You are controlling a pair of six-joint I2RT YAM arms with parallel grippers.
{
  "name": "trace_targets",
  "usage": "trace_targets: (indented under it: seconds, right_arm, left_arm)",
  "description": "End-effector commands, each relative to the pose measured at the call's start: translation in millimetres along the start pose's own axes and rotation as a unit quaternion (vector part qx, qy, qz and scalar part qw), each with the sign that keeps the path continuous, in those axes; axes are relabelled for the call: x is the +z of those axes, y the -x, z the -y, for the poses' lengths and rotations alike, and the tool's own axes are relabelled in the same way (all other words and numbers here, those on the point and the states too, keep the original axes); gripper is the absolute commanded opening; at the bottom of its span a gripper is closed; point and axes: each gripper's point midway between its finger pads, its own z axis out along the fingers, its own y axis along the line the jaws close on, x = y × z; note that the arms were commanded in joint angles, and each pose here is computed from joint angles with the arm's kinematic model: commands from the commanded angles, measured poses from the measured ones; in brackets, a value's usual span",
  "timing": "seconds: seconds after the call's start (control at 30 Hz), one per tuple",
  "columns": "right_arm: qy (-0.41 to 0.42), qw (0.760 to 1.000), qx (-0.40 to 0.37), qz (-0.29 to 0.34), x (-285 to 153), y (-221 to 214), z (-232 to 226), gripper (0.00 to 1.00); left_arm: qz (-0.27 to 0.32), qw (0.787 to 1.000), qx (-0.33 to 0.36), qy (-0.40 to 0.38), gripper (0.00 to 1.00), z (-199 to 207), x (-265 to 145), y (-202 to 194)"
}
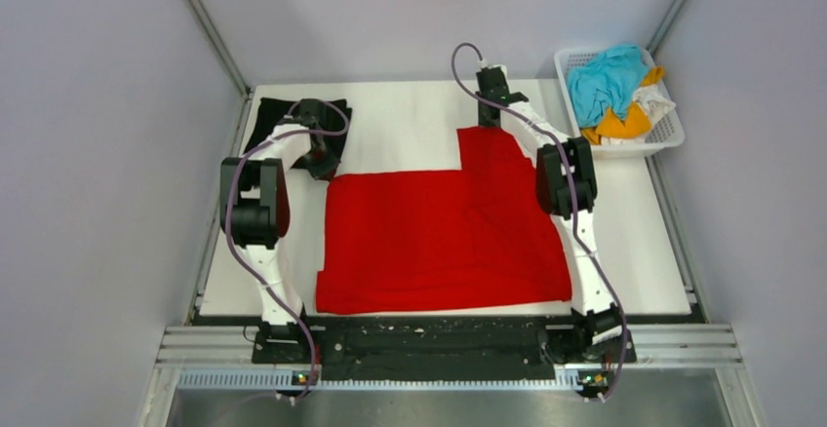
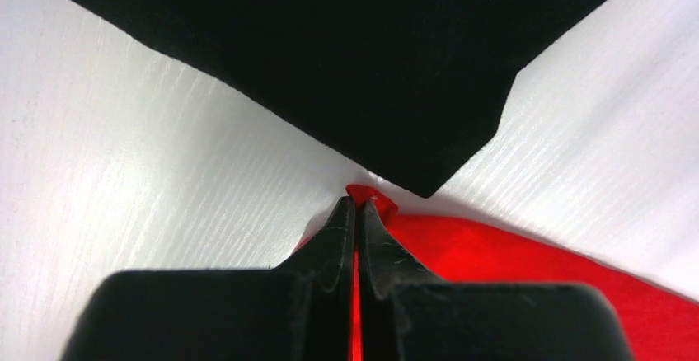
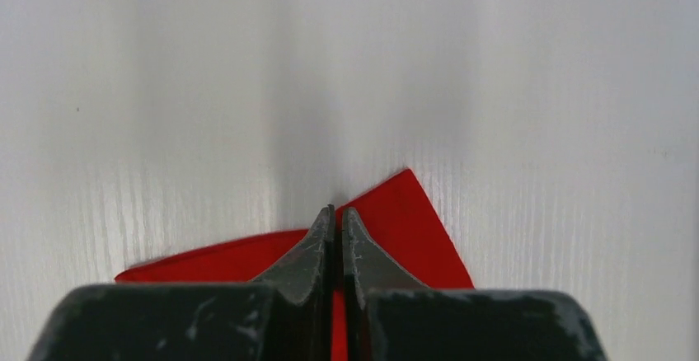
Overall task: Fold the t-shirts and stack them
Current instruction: Grab the side of the flattened tshirt furthest away from the robot with both arms, then fold the other side of the tshirt into a rectangle
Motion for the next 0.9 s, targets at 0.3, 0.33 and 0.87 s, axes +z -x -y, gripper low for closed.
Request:
trace_targets:
  seconds: [0.3,0.33,0.87]
  right_arm:
    - [0.041,0.997,-0.011,0.062,-129,26,4,0.0]
    - [0.047,0.997,-0.011,0.066,-140,21,5,0.0]
    - [0.126,0.989,0.001,0.073,-311,-73,14,0.0]
  left_arm:
    - [0.052,0.998,0.005,-0.043,0.0,10,-56,2]
    - [0.053,0.998,0.005,-0.043,0.0,9,-58,-1]
    - [0.086,0.995,0.0,-0.055,0.0,-20,-97,-56]
